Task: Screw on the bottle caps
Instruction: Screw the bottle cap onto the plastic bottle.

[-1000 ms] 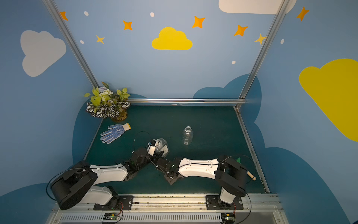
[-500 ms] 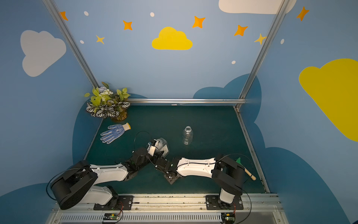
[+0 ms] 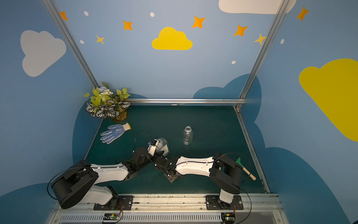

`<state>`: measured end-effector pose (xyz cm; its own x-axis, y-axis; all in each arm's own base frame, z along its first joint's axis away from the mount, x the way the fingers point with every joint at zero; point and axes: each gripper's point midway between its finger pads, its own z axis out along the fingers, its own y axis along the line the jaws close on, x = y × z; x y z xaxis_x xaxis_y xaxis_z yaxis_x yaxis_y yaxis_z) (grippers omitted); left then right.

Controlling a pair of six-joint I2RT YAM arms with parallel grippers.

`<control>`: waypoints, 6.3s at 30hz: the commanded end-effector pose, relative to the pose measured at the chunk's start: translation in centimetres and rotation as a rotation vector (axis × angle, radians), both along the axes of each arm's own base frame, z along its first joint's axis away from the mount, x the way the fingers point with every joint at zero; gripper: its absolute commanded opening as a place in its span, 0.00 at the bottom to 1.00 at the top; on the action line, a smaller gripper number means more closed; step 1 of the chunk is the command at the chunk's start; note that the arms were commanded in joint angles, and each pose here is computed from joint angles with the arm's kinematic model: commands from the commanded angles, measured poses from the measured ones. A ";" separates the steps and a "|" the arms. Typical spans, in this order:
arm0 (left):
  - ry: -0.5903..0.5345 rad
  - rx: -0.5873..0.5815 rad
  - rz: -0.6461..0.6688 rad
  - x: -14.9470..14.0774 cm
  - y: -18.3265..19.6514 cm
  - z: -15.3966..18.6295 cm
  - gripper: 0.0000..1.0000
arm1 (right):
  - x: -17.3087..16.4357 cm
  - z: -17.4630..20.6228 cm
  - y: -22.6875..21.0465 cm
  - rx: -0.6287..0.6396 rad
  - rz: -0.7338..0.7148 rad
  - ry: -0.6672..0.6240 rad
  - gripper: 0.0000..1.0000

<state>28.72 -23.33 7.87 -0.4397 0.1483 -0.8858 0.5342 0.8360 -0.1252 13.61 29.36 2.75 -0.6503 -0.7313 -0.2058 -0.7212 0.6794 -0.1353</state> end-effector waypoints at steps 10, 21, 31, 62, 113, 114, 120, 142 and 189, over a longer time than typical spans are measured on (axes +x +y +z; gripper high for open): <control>0.098 0.102 -0.003 -1.0 1.2 -3.4 0.38 | -0.5 2.0 0.7 0.053 0.021 -0.004 0.56; 0.098 0.103 -0.002 -1.0 1.2 -3.3 0.38 | -1.4 3.1 1.2 0.063 0.040 -0.010 0.55; 0.097 0.100 -0.002 -1.0 1.1 -3.2 0.38 | -2.0 3.2 0.1 0.061 0.015 -0.010 0.52; 0.106 0.108 -0.007 -1.0 1.0 -3.5 0.38 | -2.5 -0.8 -3.4 -0.063 -0.110 0.101 0.56; 0.109 0.135 -0.032 -1.3 0.4 -3.9 0.38 | -0.9 -2.3 -1.9 0.007 -0.152 0.104 0.52; 0.109 0.136 -0.031 -1.3 0.4 -3.9 0.38 | -0.8 -2.3 -1.8 0.015 -0.157 0.099 0.52; 0.109 0.137 -0.034 -1.3 0.4 -3.9 0.38 | -0.1 -2.5 -1.9 0.043 -0.185 0.073 0.52; 0.112 0.143 -0.043 -1.5 0.1 -4.0 0.38 | 1.7 -4.0 -2.9 0.044 -0.306 -0.046 0.34; 0.118 0.158 -0.061 -1.6 -0.4 -4.2 0.38 | -0.1 0.2 -2.7 0.114 -0.309 0.001 0.56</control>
